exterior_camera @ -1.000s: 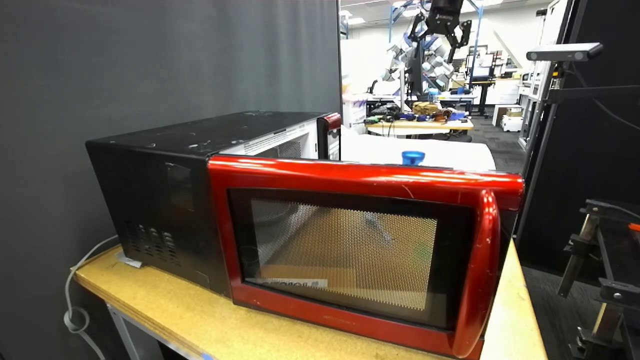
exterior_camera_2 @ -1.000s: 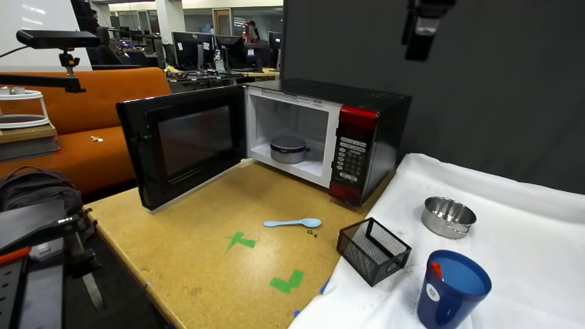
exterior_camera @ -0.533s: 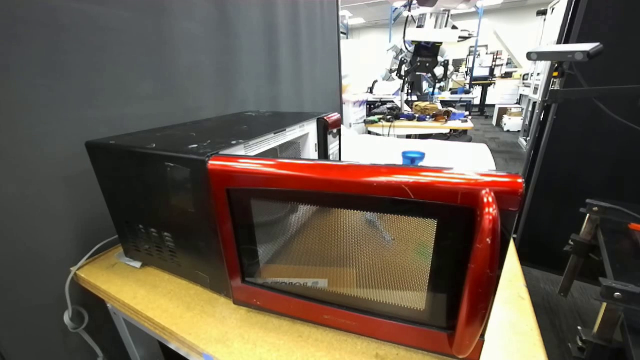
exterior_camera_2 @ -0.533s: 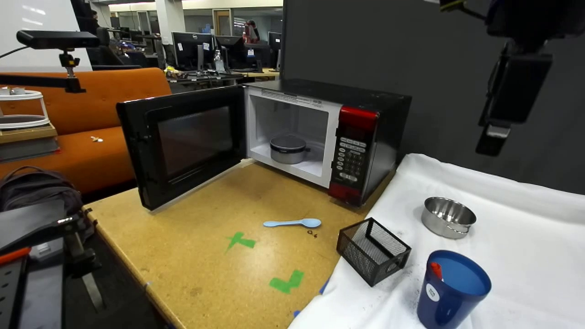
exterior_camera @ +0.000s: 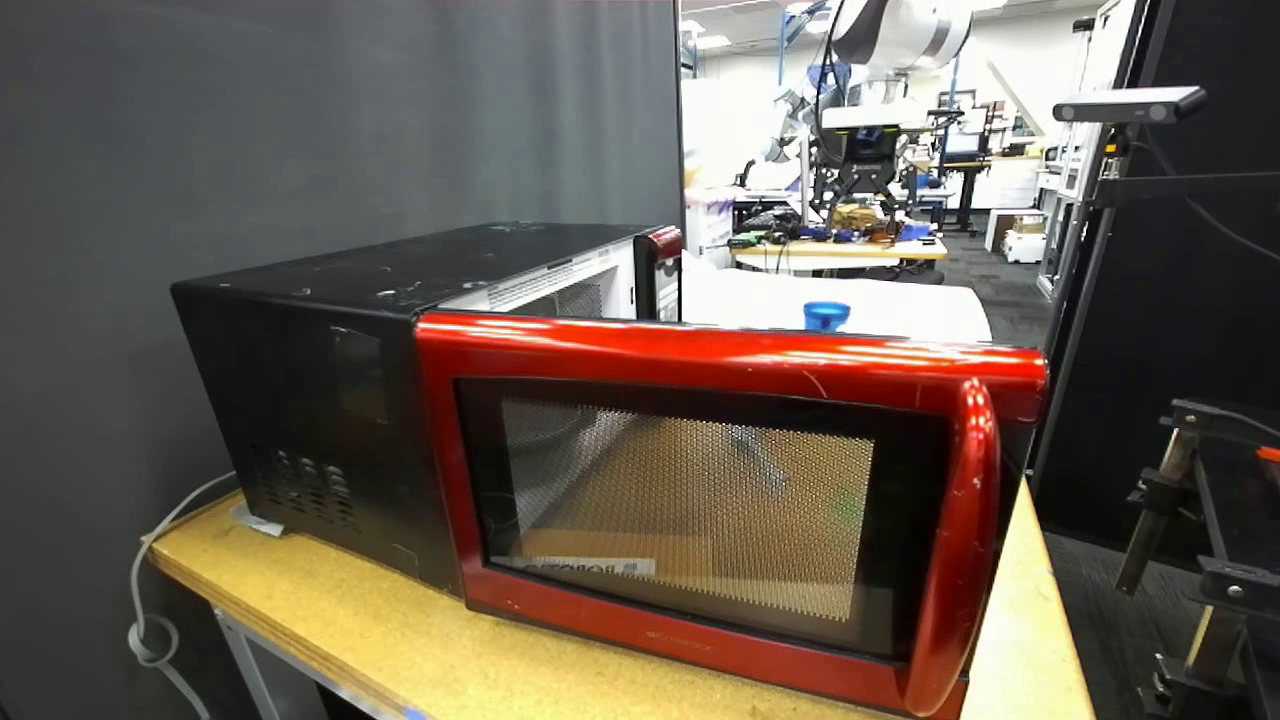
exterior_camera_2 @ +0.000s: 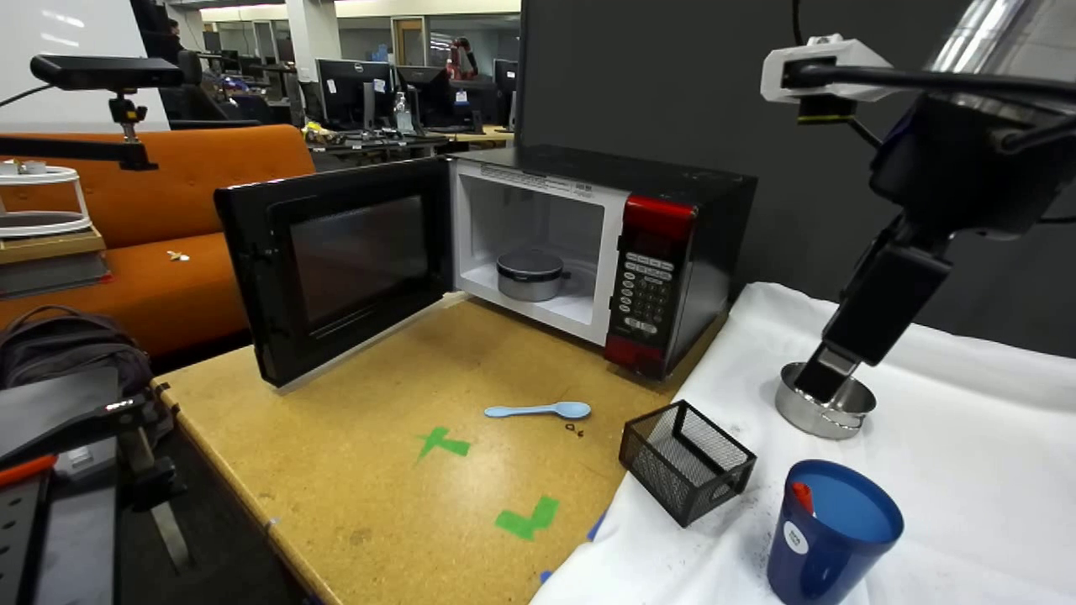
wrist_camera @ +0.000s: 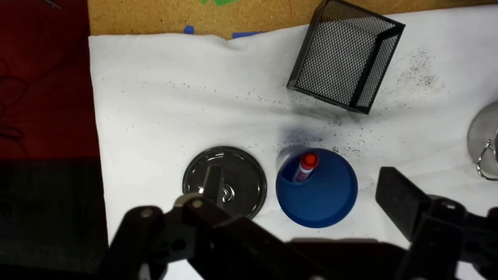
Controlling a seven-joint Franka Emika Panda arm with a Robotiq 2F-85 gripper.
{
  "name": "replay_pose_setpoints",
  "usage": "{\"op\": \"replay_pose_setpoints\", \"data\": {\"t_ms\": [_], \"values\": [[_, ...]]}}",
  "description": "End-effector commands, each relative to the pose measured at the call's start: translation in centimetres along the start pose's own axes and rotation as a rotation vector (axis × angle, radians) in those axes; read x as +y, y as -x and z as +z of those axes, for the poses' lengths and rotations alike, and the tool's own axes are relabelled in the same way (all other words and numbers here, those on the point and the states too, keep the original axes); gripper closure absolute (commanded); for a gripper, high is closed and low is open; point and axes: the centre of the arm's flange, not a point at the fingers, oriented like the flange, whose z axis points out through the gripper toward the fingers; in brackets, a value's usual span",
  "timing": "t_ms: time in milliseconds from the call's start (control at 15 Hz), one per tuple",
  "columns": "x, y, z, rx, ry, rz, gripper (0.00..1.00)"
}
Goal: Remove the marker from the blue bowl and put it on the table
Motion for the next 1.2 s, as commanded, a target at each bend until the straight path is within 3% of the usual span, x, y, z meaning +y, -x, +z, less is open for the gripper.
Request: {"op": "replay_pose_setpoints", "data": {"t_ms": [0,200,267,733,1133], "values": [[0.4,-0.1,0.4,-0.103,-0.009,0.001,0.00],[0.6,1.5,1.2,-0.158,0.005,-0.018,0.00],[0.4,1.0,1.3,-0.111,0.016,-0.003,0.00],[0.2,1.4,1.5,-0.124,0.020,-0.010,0.00],[-1.9,-2.0,2.9,-0.160,0.038,-0.055,0.00]]}}
